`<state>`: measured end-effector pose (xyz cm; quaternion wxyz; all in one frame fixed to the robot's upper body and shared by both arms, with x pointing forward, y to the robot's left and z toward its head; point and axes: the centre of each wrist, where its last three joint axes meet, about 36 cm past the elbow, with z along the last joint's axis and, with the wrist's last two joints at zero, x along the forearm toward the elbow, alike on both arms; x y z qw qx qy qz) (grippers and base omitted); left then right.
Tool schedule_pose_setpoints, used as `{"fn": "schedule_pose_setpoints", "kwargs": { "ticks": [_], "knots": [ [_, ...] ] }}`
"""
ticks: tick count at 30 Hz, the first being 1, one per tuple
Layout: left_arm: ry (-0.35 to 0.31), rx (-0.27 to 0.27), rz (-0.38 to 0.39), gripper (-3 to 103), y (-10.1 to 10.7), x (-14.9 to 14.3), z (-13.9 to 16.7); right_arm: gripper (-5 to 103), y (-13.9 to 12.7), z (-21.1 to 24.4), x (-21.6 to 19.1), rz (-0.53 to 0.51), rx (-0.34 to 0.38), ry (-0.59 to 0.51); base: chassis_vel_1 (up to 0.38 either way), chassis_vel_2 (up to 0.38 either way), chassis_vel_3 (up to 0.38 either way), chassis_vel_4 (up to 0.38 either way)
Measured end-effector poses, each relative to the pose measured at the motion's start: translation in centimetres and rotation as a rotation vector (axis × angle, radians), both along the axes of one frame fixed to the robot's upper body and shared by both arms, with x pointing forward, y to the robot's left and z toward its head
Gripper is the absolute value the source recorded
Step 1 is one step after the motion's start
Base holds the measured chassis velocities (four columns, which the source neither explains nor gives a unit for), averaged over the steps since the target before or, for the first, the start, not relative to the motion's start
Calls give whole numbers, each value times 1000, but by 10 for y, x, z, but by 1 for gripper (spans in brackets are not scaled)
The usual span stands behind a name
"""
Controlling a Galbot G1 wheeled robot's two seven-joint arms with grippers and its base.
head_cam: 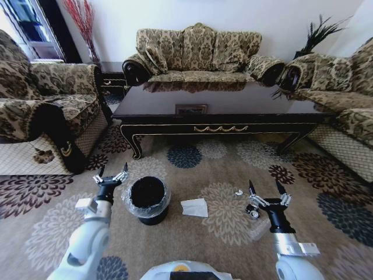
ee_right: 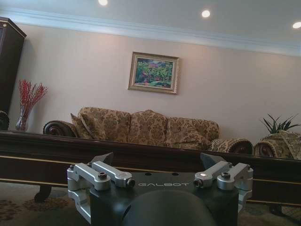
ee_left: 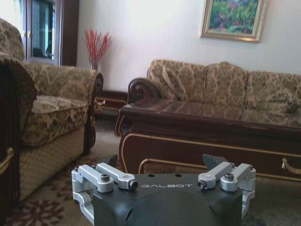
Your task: Move to the front of the table and pick up the trash from the floor, then place it into the trash bin.
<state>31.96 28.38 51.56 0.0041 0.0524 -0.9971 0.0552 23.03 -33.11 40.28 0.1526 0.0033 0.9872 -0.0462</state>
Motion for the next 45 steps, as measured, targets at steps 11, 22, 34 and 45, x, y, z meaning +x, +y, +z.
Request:
{"fn": "schedule_pose_setpoints", "kwargs": {
  "ticks": [11,22,34,45],
  "knots": [
    [523,-77,-40,100,8,26,36,100,2,-5,-3,6,-21,11,5,-11,-5,7],
    [703,-44,25,100,12,50,-12,100,8,-15,-1,29,-23,34,0,0,0,0],
    [736,-106,2,100,7,75,-47,100,14,-21,-4,35,-25,46,0,0,0,0],
    [775,-112,2,101,-2,82,-74,100,12,-23,-5,34,-30,51,0,0,0,0]
  ]
}}
